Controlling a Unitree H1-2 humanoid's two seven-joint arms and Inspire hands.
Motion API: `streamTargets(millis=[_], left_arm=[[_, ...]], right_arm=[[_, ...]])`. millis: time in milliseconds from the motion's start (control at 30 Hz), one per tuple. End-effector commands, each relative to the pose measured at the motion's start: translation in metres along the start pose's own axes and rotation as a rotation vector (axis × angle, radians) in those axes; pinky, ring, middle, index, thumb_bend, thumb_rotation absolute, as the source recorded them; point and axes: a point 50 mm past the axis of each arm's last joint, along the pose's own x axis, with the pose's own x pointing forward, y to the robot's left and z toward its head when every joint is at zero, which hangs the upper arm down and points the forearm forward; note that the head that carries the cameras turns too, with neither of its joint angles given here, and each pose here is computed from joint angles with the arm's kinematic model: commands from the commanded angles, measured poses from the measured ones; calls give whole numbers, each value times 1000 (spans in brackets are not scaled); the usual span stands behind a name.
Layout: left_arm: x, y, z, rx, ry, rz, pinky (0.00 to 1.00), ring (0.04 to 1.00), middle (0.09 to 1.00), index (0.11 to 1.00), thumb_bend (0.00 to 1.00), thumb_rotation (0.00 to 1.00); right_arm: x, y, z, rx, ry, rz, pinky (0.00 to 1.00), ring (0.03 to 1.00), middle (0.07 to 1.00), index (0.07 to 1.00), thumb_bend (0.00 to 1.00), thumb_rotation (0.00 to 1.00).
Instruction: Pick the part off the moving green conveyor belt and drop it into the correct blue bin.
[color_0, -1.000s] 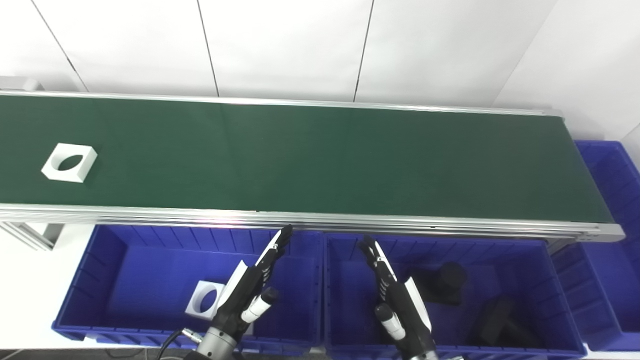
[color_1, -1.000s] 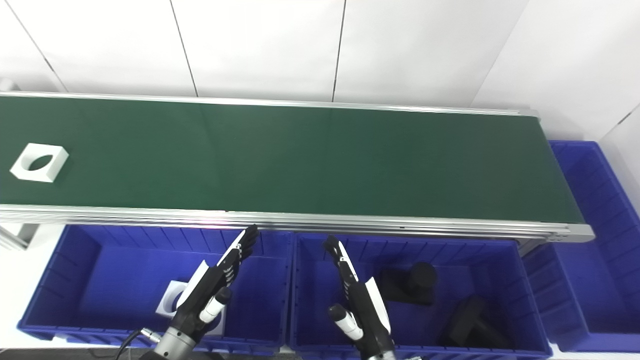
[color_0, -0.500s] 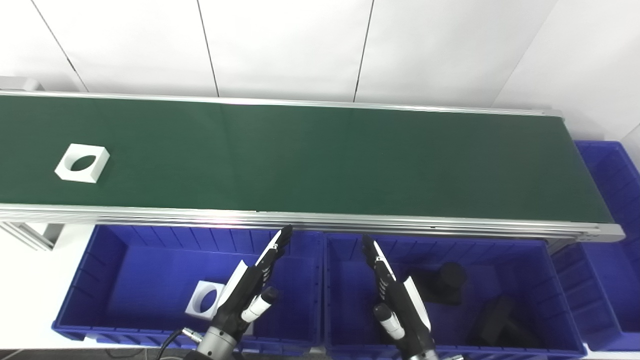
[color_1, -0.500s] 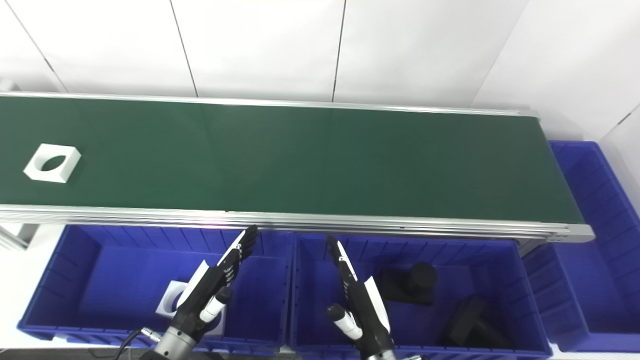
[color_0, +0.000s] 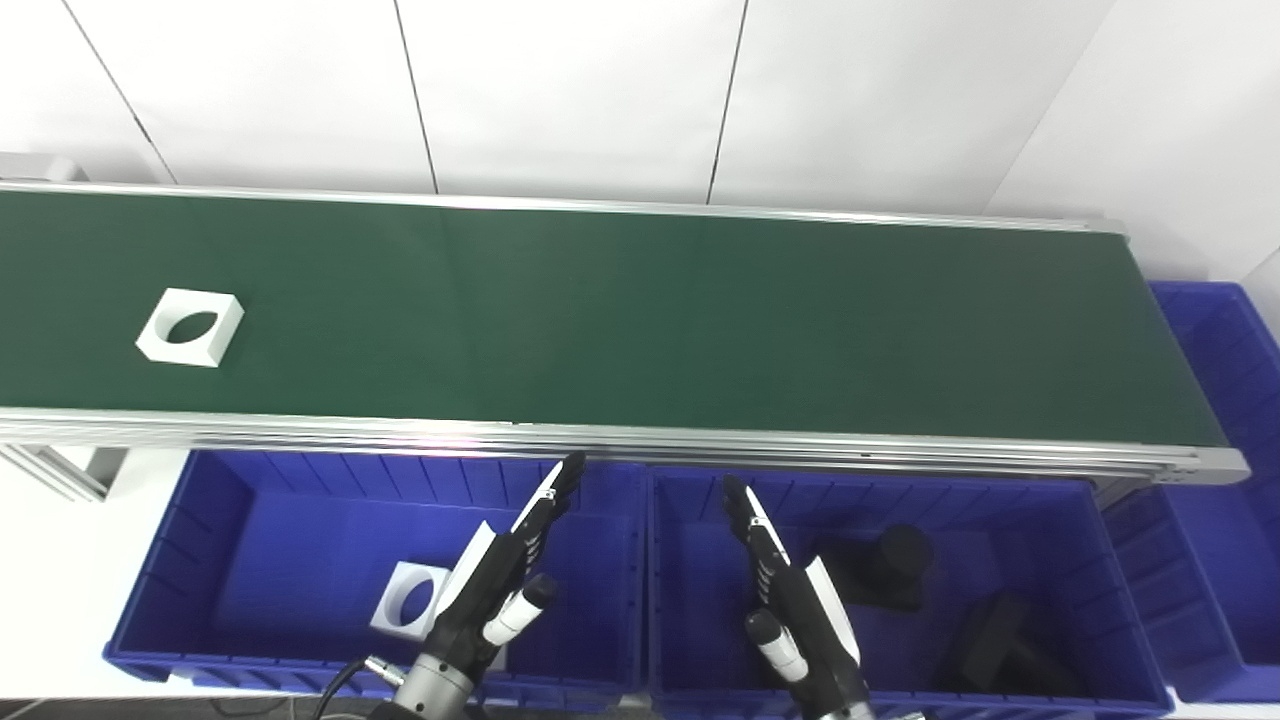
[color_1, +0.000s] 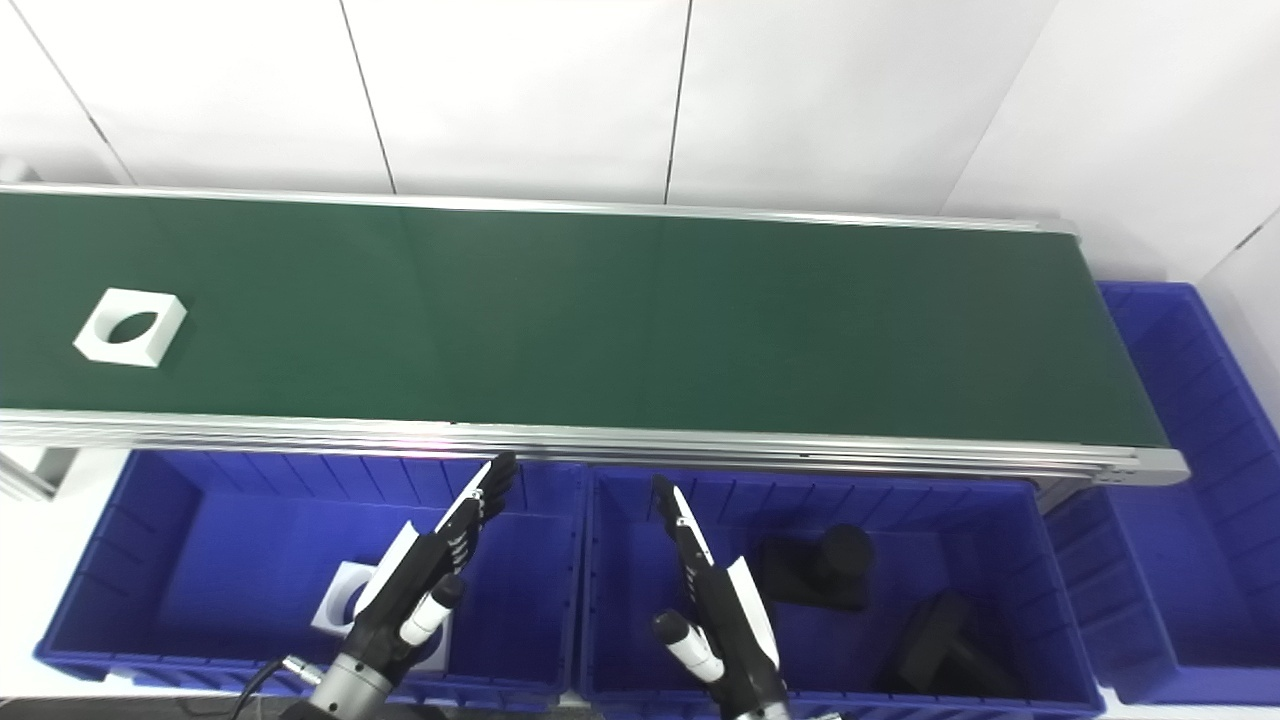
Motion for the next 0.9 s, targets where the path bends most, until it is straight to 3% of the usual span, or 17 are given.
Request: streamTargets(millis=[0, 367, 867], left_arm=[[7, 1, 9, 4, -59, 7, 1000, 1000, 1000, 988, 838, 1000], [7, 0, 8, 8, -56, 4, 1000, 1000, 1000, 983, 847, 1000], [17, -13, -11, 49, 5, 4, 988, 961, 962, 937, 881, 945]], right_arm=[[5, 0, 11, 4, -83, 1, 986, 990, 996, 1000, 929, 1000], [6, 0, 10, 3, -82, 2, 994, 991, 995, 1000, 929, 1000], [7, -9, -12, -29, -13, 10, 1000, 1000, 1000, 1000, 957, 1000]])
